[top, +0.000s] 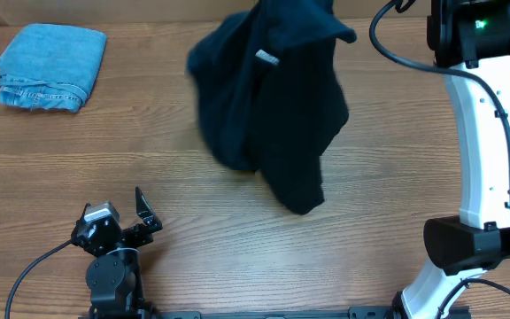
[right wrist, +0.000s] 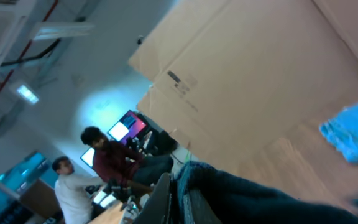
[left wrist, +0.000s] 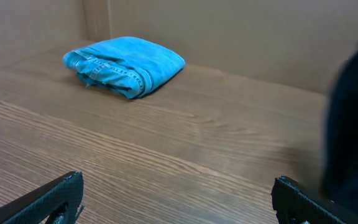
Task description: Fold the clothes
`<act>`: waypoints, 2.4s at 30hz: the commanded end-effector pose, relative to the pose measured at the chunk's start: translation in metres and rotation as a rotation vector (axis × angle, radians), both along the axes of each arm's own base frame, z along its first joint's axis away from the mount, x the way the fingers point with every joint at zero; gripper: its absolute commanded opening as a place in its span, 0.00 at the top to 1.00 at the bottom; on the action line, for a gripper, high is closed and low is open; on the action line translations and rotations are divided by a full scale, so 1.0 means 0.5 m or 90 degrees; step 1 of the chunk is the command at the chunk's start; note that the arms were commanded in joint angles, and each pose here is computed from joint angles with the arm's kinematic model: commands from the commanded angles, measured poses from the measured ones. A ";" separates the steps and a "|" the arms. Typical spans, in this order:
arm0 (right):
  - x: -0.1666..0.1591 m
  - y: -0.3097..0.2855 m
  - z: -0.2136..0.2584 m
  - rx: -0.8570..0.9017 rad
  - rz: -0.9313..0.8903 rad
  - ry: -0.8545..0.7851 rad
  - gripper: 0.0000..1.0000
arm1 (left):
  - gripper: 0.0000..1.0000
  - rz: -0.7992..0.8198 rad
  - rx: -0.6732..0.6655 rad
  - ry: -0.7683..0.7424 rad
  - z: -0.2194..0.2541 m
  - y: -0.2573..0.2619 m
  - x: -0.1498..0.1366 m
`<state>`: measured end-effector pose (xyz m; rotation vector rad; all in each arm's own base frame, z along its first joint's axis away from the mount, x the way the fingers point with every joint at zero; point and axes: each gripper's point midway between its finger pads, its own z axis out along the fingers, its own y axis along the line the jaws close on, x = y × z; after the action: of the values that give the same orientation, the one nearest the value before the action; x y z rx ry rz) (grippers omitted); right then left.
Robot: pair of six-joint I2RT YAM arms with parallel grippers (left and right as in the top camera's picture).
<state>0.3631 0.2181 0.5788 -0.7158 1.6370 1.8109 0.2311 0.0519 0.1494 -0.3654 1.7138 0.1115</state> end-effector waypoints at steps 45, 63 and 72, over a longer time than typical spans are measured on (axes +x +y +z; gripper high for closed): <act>0.199 -0.677 -0.417 -0.475 -0.926 0.302 0.76 | 0.00 0.010 0.013 -0.002 0.002 0.006 -0.002; 0.082 -0.408 -0.848 -0.722 -0.592 0.583 0.17 | 0.00 0.010 0.013 -0.001 0.002 0.006 -0.002; 0.068 -0.362 -0.949 -0.707 -0.541 0.592 0.16 | 0.00 0.010 0.013 -0.001 0.002 0.006 -0.002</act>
<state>0.3959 0.0253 0.1050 0.6084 2.9497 0.4155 0.2311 0.0519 0.1494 -0.3654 1.7138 0.1115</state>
